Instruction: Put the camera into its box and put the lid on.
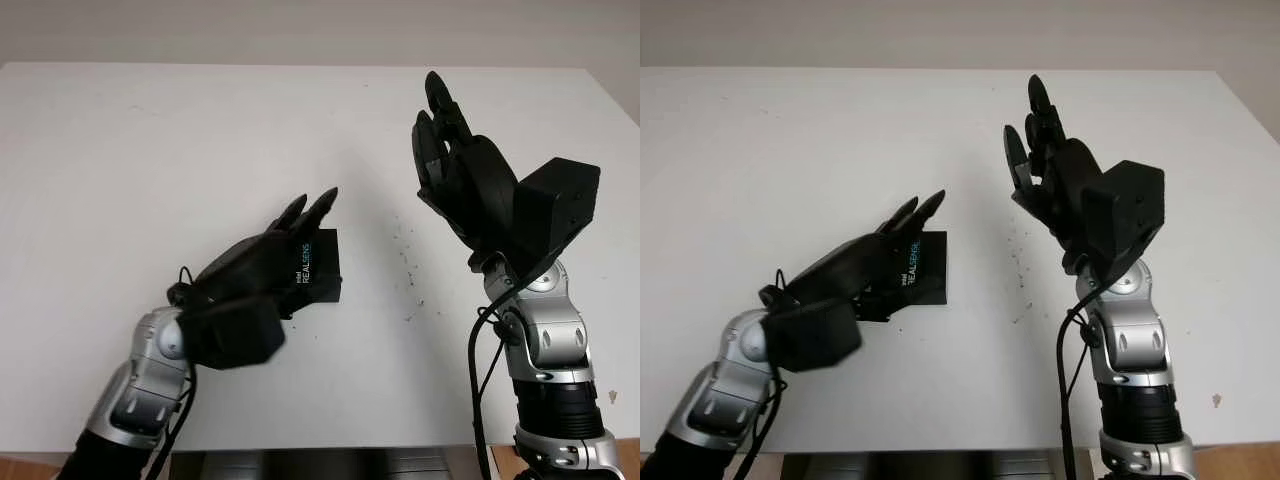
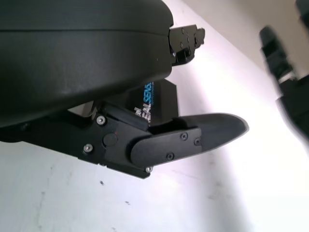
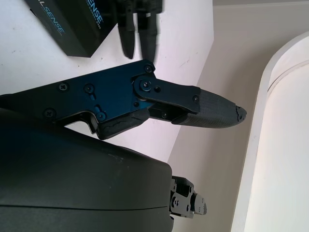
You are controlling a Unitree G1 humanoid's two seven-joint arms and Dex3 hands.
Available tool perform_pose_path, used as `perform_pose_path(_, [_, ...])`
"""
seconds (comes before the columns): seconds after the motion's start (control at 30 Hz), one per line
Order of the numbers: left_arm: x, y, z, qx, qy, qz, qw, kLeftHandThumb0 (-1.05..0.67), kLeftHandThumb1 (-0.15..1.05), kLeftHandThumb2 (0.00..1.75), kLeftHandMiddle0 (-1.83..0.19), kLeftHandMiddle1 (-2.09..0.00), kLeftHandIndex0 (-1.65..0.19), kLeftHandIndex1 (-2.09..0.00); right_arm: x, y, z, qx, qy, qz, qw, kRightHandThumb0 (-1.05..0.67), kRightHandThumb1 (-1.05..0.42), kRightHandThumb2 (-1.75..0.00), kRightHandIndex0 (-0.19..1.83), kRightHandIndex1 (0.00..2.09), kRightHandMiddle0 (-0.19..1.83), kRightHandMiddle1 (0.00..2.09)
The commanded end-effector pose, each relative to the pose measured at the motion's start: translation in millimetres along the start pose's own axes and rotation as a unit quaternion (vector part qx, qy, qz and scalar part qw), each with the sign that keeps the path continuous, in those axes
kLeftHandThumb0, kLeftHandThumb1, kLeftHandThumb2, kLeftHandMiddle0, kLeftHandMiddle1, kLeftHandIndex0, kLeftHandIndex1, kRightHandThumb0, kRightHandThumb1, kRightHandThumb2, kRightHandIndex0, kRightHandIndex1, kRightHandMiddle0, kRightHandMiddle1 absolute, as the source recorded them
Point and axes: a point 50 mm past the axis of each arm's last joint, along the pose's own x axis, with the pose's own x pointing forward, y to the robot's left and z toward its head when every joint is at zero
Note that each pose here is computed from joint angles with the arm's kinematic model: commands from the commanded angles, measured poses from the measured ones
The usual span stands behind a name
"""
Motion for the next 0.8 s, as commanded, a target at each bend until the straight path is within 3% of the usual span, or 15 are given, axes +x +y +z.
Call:
perform_pose_path(0.0, [-1.9, 9.3, 0.3, -0.042, -0.013, 0.003, 0.999, -0.8, 1.05, 0.61, 0.19, 0.0, 0.19, 0.0, -0.8, -1.8, 1.9, -0.009, -0.007, 0.001, 1.0, -0.74, -1.05, -0.63, -0.17, 0.05, -0.18, 0.05])
perform_pose_path(0.2, [-4.6, 24.7, 1.6, -0.097, -0.048, -0.003, 0.994, -0.82, 1.05, 0.62, 0.19, 0.0, 0.19, 0.0, -1.2, -2.1, 2.2, -0.004, -0.005, 0.0, 1.0, -0.75, -1.05, -0.61, -0.17, 0.05, -0.17, 0.05])
perform_pose_path(0.37, [-11.9, 48.2, 9.2, -0.193, -0.116, 0.09, 0.97, -0.81, 1.05, 0.59, 0.19, 0.0, 0.19, 0.0, -0.4, -2.1, 3.4, 0.004, -0.009, -0.001, 1.0, -0.73, -1.05, -0.62, -0.17, 0.05, -0.19, 0.04])
perform_pose_path(0.5, [-13.4, 66.6, 13.3, -0.253, -0.174, 0.189, 0.933, -0.78, 1.05, 0.6, 0.19, 0.0, 0.19, 0.0, 0.2, -1.5, 3.2, -0.002, -0.01, -0.001, 1.0, -0.73, -1.05, -0.63, -0.18, 0.05, -0.19, 0.04])
perform_pose_path(0.57, [-12.1, 74.4, 13.9, -0.272, -0.188, 0.231, 0.915, -0.8, 1.05, 0.61, 0.19, 0.0, 0.19, 0.0, 0.5, -0.3, 1.9, -0.005, -0.009, -0.001, 1.0, -0.74, -1.05, -0.64, -0.18, 0.04, -0.19, 0.04])
perform_pose_path(0.77, [-3.5, 90.9, 9.8, -0.28, -0.191, 0.3, 0.892, -0.83, 1.05, 0.66, 0.19, 0.0, 0.19, 0.0, -0.9, 9.2, -9.3, -0.019, 0.011, -0.009, 1.0, -0.75, -1.05, -0.64, -0.19, 0.01, -0.19, 0.03])
